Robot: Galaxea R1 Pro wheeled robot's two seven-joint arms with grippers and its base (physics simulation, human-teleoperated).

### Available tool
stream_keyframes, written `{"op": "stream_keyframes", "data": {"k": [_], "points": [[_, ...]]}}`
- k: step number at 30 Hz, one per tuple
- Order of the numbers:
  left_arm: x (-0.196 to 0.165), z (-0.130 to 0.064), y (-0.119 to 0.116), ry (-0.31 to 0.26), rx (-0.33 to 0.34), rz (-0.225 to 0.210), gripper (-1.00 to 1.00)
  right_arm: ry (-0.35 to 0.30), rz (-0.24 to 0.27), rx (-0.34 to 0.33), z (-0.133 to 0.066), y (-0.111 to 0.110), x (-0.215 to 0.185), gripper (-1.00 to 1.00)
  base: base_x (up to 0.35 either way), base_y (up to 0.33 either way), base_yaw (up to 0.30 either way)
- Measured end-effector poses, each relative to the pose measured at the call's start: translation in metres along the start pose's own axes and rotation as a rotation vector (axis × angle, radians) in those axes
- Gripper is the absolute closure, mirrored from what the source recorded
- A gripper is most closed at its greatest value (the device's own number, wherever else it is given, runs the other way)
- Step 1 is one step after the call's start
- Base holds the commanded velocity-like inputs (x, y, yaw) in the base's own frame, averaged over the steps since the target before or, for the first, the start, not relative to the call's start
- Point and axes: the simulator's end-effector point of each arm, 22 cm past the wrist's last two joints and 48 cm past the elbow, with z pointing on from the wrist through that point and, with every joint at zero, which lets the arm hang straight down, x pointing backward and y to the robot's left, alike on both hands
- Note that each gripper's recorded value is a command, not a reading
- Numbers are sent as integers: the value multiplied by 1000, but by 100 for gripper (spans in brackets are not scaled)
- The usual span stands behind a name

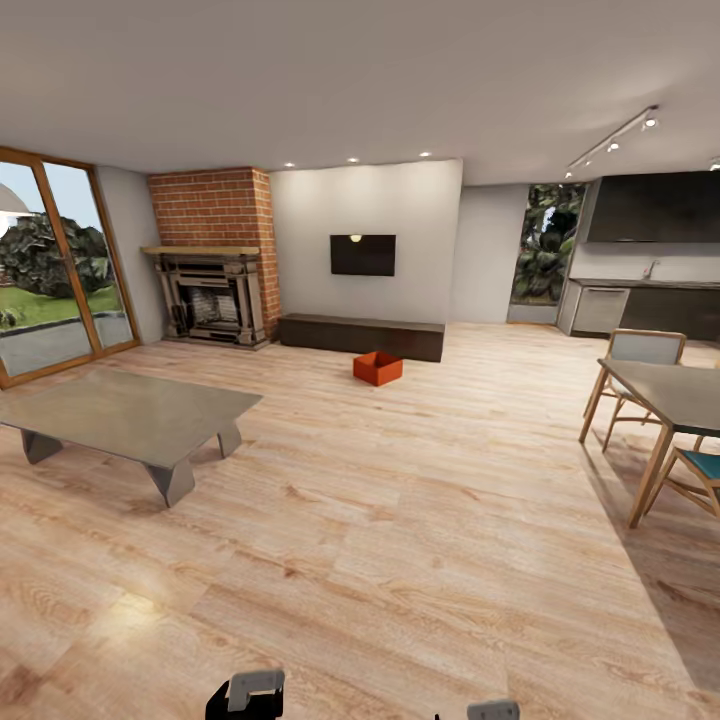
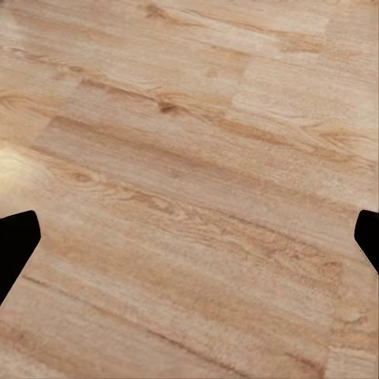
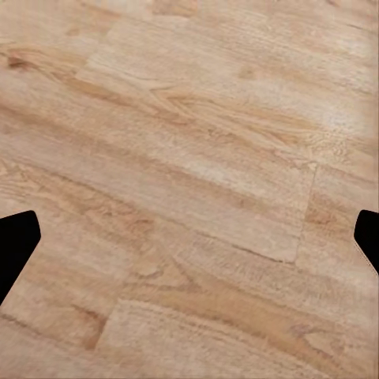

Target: Move the two storage containers from the living room to the garage. In the garage, place one container on the floor and stack the other container on top of it (either order is fine).

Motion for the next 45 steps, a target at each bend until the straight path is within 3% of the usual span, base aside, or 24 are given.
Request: {"op": "stream_keyframes", "data": {"k": [45], "points": [[0, 0, 1, 0, -1, 1, -100, 0, 0, 0, 0, 0, 0, -100, 337, -90, 0]]}}
